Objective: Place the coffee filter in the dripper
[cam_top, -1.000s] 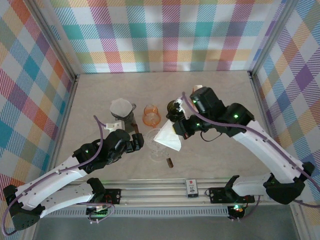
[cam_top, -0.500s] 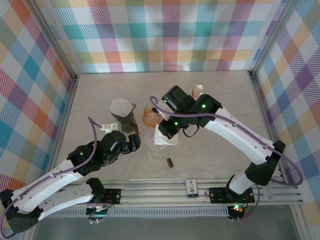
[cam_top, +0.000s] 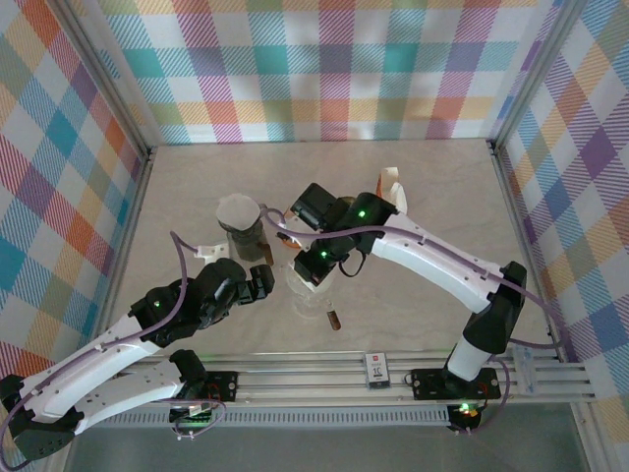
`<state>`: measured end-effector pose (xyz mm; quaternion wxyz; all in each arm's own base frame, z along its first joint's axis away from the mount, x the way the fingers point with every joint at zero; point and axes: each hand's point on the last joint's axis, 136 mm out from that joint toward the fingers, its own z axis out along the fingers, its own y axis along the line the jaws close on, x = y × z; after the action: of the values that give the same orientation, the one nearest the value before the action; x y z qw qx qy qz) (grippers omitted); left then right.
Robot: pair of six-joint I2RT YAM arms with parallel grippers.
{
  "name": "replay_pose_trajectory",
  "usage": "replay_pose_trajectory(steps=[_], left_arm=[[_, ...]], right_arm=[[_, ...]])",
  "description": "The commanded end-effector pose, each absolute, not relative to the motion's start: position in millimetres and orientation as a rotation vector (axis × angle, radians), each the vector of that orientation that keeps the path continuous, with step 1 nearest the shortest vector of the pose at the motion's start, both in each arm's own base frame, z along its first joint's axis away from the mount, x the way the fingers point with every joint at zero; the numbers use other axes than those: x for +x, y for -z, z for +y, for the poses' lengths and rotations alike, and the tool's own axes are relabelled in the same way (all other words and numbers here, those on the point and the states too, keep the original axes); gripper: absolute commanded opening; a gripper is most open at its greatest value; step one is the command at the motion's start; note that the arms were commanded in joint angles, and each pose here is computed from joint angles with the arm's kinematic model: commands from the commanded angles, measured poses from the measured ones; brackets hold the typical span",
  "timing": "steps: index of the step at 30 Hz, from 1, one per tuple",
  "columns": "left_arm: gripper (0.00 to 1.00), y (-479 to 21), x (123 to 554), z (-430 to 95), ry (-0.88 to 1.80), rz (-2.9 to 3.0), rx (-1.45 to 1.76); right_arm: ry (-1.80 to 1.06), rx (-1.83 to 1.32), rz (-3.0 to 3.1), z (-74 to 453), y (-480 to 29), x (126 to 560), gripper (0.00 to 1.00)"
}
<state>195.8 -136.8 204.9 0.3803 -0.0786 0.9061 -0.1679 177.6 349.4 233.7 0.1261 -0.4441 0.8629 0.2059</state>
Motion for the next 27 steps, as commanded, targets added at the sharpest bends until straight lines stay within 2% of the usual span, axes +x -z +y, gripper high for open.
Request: replay_pose_trajectory(steps=[1, 4, 7, 12, 18, 24, 27], left_arm=[[1.0, -214.1, 195.1, -135.3, 0.43, 2.293, -0.187], [1.0, -214.5, 195.1, -136.0, 0.436, 2.292, -0.19], [1.0, -215.8, 195.2, -137.2, 0.443, 2.292, -0.188], [1.0, -218.1, 195.5, -139.4, 0.456, 2.291, -0.186], [1.0, -224.8, 197.0, -145.0, 0.484, 2.285, -0.177], [1.0, -232.8, 200.9, -167.3, 0.537, 2.301, -0.094], [0.95, -233.0, 204.2, -184.0, 0.575, 2.318, -0.04]], right_arm=[[-0.628, -1.289, 2.528, 357.8, -220.0, 175.5, 0.0], [-0.619, -1.274, 2.539, 357.6, -212.1, 176.9, 0.04], [-0.622, -1.265, 2.536, 357.3, -210.2, 177.1, 0.13], [-0.64, -1.252, 2.497, 354.8, -219.5, 176.3, 0.37], [-0.647, -1.208, 2.413, 345.2, -242.8, 177.2, 0.57], [-0.582, -1.054, 2.383, 321.2, -258.8, 193.8, 0.66], [-0.576, -0.94, 2.421, 306.1, -253.9, 209.2, 0.67]])
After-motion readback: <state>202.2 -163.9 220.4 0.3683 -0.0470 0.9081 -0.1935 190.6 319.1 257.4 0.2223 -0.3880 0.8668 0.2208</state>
